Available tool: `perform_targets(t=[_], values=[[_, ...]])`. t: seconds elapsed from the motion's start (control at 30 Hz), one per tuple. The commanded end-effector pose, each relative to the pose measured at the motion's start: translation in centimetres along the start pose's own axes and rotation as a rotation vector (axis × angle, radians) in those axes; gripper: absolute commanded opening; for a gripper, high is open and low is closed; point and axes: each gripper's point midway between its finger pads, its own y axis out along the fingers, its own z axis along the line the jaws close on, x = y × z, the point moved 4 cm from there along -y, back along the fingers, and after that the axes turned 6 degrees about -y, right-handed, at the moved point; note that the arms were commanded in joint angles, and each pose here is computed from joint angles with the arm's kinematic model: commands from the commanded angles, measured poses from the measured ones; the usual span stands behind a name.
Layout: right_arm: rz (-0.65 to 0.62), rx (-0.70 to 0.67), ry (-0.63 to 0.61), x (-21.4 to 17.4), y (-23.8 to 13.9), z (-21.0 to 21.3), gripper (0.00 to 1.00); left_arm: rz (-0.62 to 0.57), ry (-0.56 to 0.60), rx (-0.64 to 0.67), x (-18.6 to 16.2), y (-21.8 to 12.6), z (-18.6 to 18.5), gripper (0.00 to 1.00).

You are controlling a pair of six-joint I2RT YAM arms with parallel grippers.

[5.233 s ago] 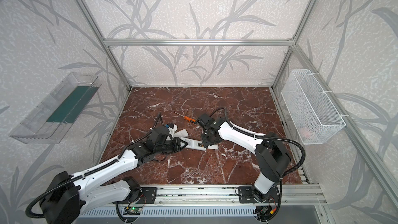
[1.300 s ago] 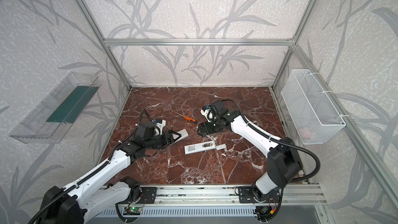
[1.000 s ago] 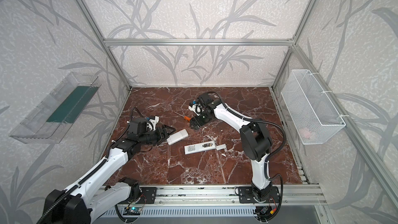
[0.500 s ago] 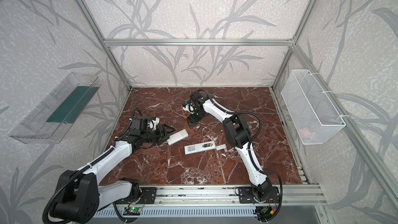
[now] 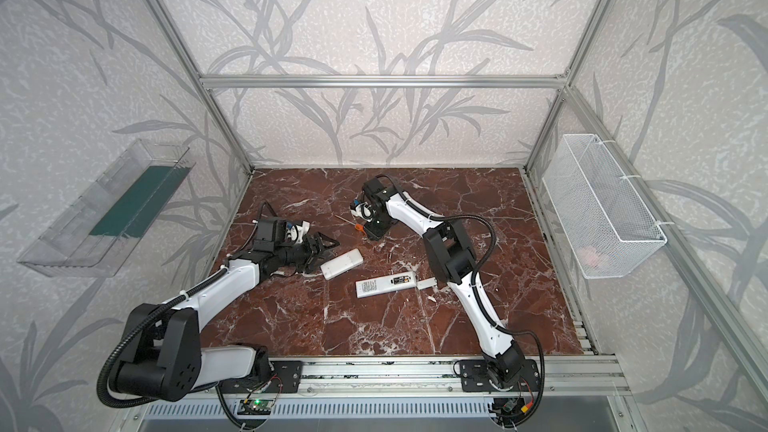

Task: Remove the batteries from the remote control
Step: 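Release the remote with the left gripper while the right gripper moves to the screwdriver, then grasp the orange screwdriver handle with the right gripper and lift it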

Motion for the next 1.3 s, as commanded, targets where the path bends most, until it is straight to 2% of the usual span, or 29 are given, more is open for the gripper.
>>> perform_targets(t=[0.0, 0.07, 0.2, 0.33, 0.47, 0.6, 0.7, 0.87, 0.97, 1.07, 1.17, 1.27], values=[[-0.04, -0.018, -0.036, 0.6, -0.7, 0.3, 0.31, -0.008, 0.015, -0.034, 0.6, -0.3, -1.2, 0.75], [-0.076, -0.02, -0.046, 0.9, -1.6, 0.5, 0.24, -0.014, 0.017, -0.037, 0.8, -0.5, -1.3, 0.75], [-0.138, 0.004, -0.023, 1.2, -3.3, 1.1, 0.18, -0.036, 0.028, -0.049, 1.2, -1.1, -1.9, 0.75], [-0.24, 0.127, 0.108, 1.4, -5.9, 2.1, 0.16, -0.07, 0.071, -0.086, 1.9, -2.3, -3.5, 0.75], [-0.379, 0.325, 0.338, 0.4, -9.4, 2.3, 0.15, -0.088, 0.139, -0.139, 2.5, -3.3, -6.0, 0.75], [-0.528, 0.648, 0.609, -1.6, -13.0, 1.9, 0.14, -0.101, 0.206, -0.215, 2.8, -4.2, -8.5, 0.74], [-0.572, 0.792, 0.693, -3.0, -15.4, 3.3, 0.13, -0.12, 0.245, -0.295, 3.1, -4.6, -10.2, 0.74], [-0.563, 0.91, 0.725, -5.2, -18.2, 6.6, 0.13, -0.119, 0.287, -0.477, 3.2, -5.4, -13.4, 0.74], [-0.577, 0.944, 0.708, -6.2, -20.1, 8.2, 0.13, -0.089, 0.303, -0.531, 2.5, -5.2, -14.4, 0.75], [-0.577, 0.956, 0.697, -6.9, -21.2, 9.3, 0.13, -0.054, 0.322, -0.537, 1.1, -4.5, -14.9, 0.83], [-0.594, 0.961, 0.689, -7.3, -22.4, 10.0, 0.12, -0.049, 0.336, -0.541, 0.1, -4.4, -15.4, 0.98], [-0.634, 0.98, 0.677, -7.2, -23.9, 10.4, 0.11, -0.058, 0.355, -0.552, -0.7, -4.6, -16.0, 0.99]])
